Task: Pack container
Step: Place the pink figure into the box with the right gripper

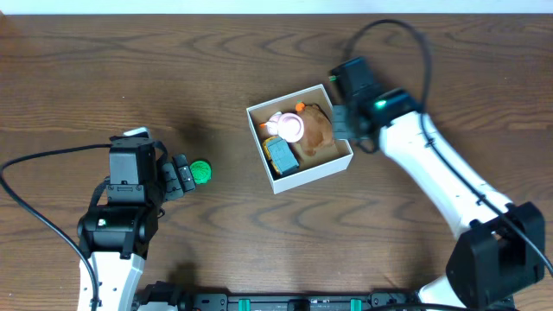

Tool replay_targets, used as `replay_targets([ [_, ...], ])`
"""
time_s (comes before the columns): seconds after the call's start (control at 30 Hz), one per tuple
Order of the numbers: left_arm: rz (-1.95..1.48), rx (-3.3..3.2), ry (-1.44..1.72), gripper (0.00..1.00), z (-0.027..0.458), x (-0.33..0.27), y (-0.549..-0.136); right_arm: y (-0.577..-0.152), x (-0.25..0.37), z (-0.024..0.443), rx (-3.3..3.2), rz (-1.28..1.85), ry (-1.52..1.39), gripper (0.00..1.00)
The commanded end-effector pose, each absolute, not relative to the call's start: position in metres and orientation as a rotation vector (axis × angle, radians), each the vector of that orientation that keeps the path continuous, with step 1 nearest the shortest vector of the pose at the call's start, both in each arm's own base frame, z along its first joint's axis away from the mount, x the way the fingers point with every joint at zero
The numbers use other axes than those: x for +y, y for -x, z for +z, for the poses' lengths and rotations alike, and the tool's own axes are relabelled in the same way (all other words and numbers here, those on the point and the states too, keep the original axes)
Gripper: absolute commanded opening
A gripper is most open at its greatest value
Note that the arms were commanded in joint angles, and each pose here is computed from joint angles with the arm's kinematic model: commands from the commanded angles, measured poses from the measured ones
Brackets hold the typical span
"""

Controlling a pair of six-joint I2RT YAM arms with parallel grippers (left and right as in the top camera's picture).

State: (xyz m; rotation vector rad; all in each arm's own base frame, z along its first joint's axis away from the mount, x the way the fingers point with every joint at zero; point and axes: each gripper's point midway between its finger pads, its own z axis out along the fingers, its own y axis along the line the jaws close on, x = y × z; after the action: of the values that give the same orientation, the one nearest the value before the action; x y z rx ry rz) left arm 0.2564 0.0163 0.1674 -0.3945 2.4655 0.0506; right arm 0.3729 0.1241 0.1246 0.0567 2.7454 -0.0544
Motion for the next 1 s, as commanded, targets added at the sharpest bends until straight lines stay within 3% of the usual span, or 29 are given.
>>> replay_targets([
  [0.0, 0.038, 2.438, 0.410, 0.98, 0.177, 0.017, -0.259, -0.372, 0.105, 0.122, 2.782, -0.053, -0.168, 0.38],
  [0.4, 0.037, 2.435, 0.410, 0.98, 0.177, 0.017, -0.259, -0.338, 0.107, 0.089, 2.928, -0.042, 0.047, 0.40],
  [0.5, 0.037, 2.435, 0.410, 0.98, 0.177, 0.017, -0.259, -0.325, 0.116, 0.075, 2.978, 0.041, 0.077, 0.40],
  [0.67, 0.037, 2.435, 0.410, 0.98, 0.177, 0.017, -0.259, -0.312, 0.152, 0.072, 2.971, 0.352, 0.393, 0.41],
  [0.97, 0.038, 2.435, 0.410, 0.98, 0.177, 0.017, -0.259, -0.306, 0.175, 0.079, 2.913, 0.553, 0.568, 0.43],
])
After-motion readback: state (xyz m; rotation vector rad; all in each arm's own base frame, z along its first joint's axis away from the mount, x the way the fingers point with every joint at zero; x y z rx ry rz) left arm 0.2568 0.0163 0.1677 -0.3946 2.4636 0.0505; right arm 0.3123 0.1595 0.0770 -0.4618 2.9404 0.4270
